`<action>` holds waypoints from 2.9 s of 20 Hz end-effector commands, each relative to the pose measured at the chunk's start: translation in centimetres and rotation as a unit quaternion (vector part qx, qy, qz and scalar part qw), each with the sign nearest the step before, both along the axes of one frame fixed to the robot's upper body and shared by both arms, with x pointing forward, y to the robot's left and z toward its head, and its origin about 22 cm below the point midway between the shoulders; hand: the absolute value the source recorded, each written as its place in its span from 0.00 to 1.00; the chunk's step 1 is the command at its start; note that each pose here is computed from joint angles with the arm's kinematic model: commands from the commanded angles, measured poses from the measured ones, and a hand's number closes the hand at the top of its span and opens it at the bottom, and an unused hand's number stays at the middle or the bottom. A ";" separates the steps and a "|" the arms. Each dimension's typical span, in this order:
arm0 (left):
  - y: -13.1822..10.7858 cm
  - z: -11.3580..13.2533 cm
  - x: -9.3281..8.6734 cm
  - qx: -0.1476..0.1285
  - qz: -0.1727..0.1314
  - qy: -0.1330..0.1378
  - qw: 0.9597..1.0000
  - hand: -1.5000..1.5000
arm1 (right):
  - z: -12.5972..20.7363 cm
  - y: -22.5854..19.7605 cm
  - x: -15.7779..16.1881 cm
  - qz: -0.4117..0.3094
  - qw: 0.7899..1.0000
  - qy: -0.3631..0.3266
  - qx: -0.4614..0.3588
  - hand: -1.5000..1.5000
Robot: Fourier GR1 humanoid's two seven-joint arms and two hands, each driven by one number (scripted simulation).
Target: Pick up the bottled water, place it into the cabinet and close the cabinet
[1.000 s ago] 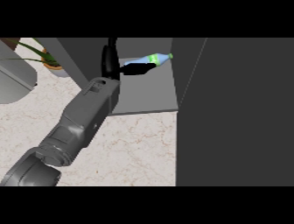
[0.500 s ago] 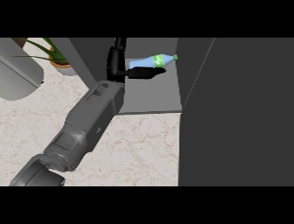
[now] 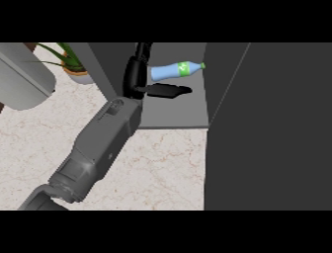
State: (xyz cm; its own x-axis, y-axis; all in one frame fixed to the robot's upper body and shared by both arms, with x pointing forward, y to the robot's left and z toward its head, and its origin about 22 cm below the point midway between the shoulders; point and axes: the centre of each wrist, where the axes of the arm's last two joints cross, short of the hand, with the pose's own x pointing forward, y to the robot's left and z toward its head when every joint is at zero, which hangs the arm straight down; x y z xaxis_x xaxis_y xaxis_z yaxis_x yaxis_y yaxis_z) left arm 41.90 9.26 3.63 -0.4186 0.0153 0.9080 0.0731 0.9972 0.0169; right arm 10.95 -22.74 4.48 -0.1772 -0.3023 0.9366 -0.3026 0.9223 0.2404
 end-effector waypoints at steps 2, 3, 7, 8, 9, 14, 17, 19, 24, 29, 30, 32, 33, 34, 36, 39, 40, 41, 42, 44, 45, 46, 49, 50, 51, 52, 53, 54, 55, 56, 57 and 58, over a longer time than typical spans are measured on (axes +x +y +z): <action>4.1 -2.5 -1.7 -0.047 0.014 0.029 0.998 0.00 | -0.1 1.0 -0.4 -0.003 1.000 0.004 0.006 0.00; 4.6 -2.5 -2.0 -0.057 0.007 0.037 0.998 0.00 | 0.0 1.2 -0.1 -0.009 1.000 0.003 0.001 0.00; 1.6 -3.1 -5.0 -0.088 -0.022 0.037 0.995 0.00 | -1.2 0.7 -0.1 -0.011 1.000 0.016 0.000 0.00; 2.9 -2.1 -4.7 -0.078 -0.021 0.042 0.996 0.00 | 0.1 0.5 -0.8 -0.006 1.000 0.011 -0.004 0.00; 1.3 -2.0 -5.7 -0.102 -0.031 0.037 0.994 0.00 | -0.3 0.3 0.4 -0.012 1.000 0.016 0.006 0.00; 4.1 -1.2 -9.4 -0.110 -0.040 0.039 0.992 0.00 | 0.1 -0.2 -1.4 -0.012 1.000 0.019 -0.006 0.00; 2.8 0.0 -13.5 -0.132 -0.046 0.026 0.990 0.00 | 1.0 0.7 -1.0 0.001 1.000 0.013 -0.005 0.00; 2.6 -0.2 -16.6 -0.140 -0.055 0.036 0.988 0.00 | 0.2 -0.1 -0.8 0.000 1.000 0.004 -0.012 0.00; 4.3 2.0 -22.1 -0.150 -0.077 0.047 0.985 0.00 | 1.5 1.2 -1.1 0.054 0.997 -0.008 -0.053 0.00; 7.0 3.4 -25.3 -0.151 -0.064 0.021 0.986 0.00 | 1.5 0.6 -1.9 0.142 0.984 0.024 -0.103 1.00; 6.9 2.5 -26.4 -0.156 -0.051 0.016 0.986 0.00 | 2.0 1.2 -0.8 0.153 0.981 0.006 -0.123 1.00; 8.5 4.3 -28.5 -0.148 -0.042 0.021 0.988 0.00 | 2.8 2.0 -2.1 0.188 0.974 -0.002 -0.123 1.00; 9.1 3.6 -28.8 -0.151 -0.039 0.016 0.988 0.00 | 4.4 1.6 -2.2 0.207 0.969 -0.018 -0.136 1.00; 10.3 4.1 -29.2 -0.148 -0.023 0.016 0.989 0.00 | 2.9 2.1 -2.3 0.216 0.968 -0.022 -0.123 1.00; 11.2 5.2 -29.7 -0.142 -0.018 0.007 0.990 0.00 | 3.7 2.4 -1.6 0.234 0.962 -0.015 -0.143 1.00; 12.4 4.7 -32.2 -0.147 -0.007 0.008 0.989 0.00 | 5.0 3.9 -2.8 0.240 0.959 -0.045 -0.141 1.00; 11.8 5.8 -32.5 -0.156 -0.004 0.009 0.988 0.00 | 5.3 4.6 -2.6 0.236 0.960 -0.056 -0.140 1.00; 12.8 5.7 -32.4 -0.151 -0.010 0.004 0.988 0.00 | 5.1 5.7 -2.4 0.249 0.957 -0.053 -0.139 1.00; 13.5 5.0 -33.3 -0.155 -0.004 0.007 0.988 0.00 | 5.9 5.5 -3.3 0.244 0.958 -0.053 -0.143 1.00; 13.9 5.2 -33.9 -0.168 -0.001 0.005 0.986 0.00 | 6.8 5.6 -2.7 0.248 0.955 -0.056 -0.152 1.00; 14.4 6.0 -33.7 -0.162 -0.001 0.010 0.987 0.00 | 5.6 7.1 -2.9 0.265 0.950 -0.061 -0.155 1.00; 15.3 6.3 -34.1 -0.162 -0.010 0.006 0.987 0.00 | 6.5 7.3 -2.8 0.258 0.952 -0.059 -0.154 1.00; 15.6 4.4 -34.5 -0.161 -0.005 0.008 0.987 0.00 | 5.2 9.7 -1.6 0.270 0.949 -0.059 -0.153 1.00; 15.9 6.0 -35.2 -0.156 -0.012 0.008 0.988 0.00 | 6.6 9.3 -2.2 0.269 0.949 -0.052 -0.154 1.00; 16.9 6.3 -34.6 -0.160 -0.018 0.011 0.987 0.00 | 6.6 9.8 -2.1 0.264 0.953 -0.054 -0.139 1.00; 17.3 5.3 -35.0 -0.158 -0.009 0.006 0.987 0.00 | 7.1 9.4 -2.0 0.263 0.954 -0.043 -0.139 1.00; 17.0 5.9 -35.4 -0.159 -0.009 0.008 0.987 0.00 | 7.0 10.2 -2.2 0.265 0.955 -0.037 -0.128 1.00; 17.6 5.6 -35.2 -0.160 -0.010 0.000 0.987 0.00 | 7.0 10.0 -1.2 0.261 0.957 -0.039 -0.123 1.00; 17.5 6.2 -35.6 -0.163 -0.010 0.010 0.986 0.00 | 6.5 10.5 -0.9 0.264 0.956 -0.034 -0.123 1.00; 18.0 5.4 -35.9 -0.150 -0.013 0.008 0.989 0.00 | 6.7 10.4 -0.7 0.258 0.959 -0.027 -0.114 1.00; 18.3 5.3 -35.7 -0.159 -0.018 0.012 0.987 0.00 | 6.7 10.6 -0.8 0.262 0.959 -0.027 -0.106 1.00; 18.3 5.7 -35.9 -0.152 -0.013 0.010 0.988 0.00 | 7.4 10.5 -0.8 0.262 0.959 -0.034 -0.103 1.00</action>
